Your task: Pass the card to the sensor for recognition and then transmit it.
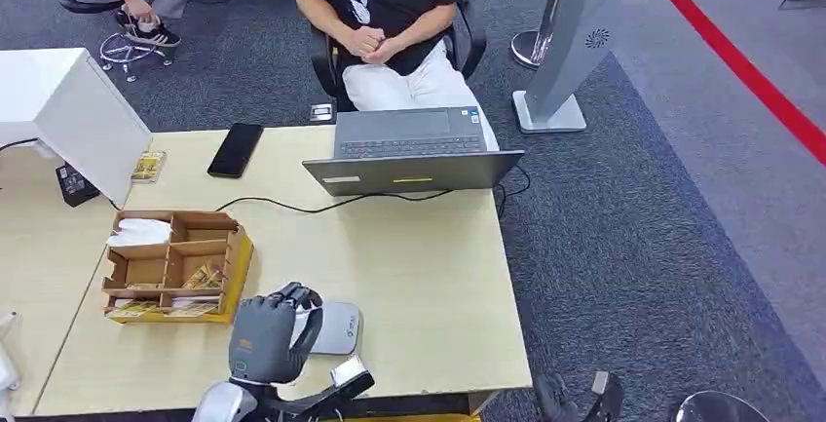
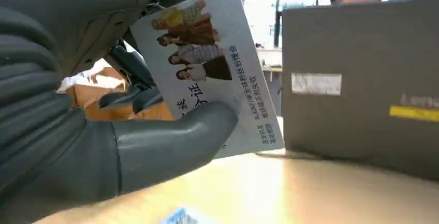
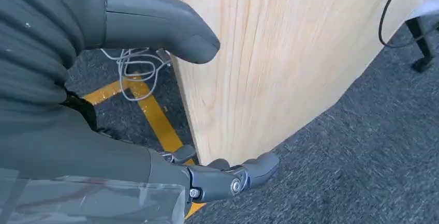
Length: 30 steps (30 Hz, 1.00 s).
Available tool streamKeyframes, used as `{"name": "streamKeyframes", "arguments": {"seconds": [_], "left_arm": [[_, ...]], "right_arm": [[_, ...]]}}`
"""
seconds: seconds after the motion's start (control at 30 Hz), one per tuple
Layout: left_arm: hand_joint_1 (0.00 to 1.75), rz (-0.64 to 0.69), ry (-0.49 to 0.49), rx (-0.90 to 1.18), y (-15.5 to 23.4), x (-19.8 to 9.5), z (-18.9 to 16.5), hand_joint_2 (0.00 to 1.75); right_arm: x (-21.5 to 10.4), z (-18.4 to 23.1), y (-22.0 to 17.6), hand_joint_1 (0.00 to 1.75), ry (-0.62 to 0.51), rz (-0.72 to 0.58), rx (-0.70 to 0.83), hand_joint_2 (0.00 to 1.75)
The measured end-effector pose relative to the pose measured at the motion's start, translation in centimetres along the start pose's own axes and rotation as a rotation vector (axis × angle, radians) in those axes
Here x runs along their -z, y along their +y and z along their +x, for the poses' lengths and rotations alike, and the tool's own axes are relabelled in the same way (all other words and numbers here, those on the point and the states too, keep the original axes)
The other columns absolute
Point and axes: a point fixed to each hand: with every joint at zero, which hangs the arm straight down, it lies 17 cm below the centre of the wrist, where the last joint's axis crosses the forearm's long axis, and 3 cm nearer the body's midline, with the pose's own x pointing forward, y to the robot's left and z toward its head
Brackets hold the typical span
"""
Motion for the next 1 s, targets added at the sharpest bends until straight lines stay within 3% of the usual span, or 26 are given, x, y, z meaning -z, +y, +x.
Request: {"name": "streamKeyframes", "arguments": {"seconds": [0.43,0.77,1.0], "left_arm": [[1.75,-0.195,0.096,-0.072,-9.1,-3.5,-1.9,1.75],[1.75,-0.217,0.082,-0.063,-10.1,-3.1,-1.8,1.75],[1.75,-0.154,0.049,0.037,-7.9,-1.8,-1.4,1.75]], "right_arm": [[-0.2,-0.2,-0.4,0.0,0.004,0.0,0.009,1.75],[-0.3,-0.3,-0.5,0.0,0.007,0.001,0.0,1.75],[-0.3,-0.5,-0.5,0.0,0.016,-0.002,-0.026,1.75]]}}
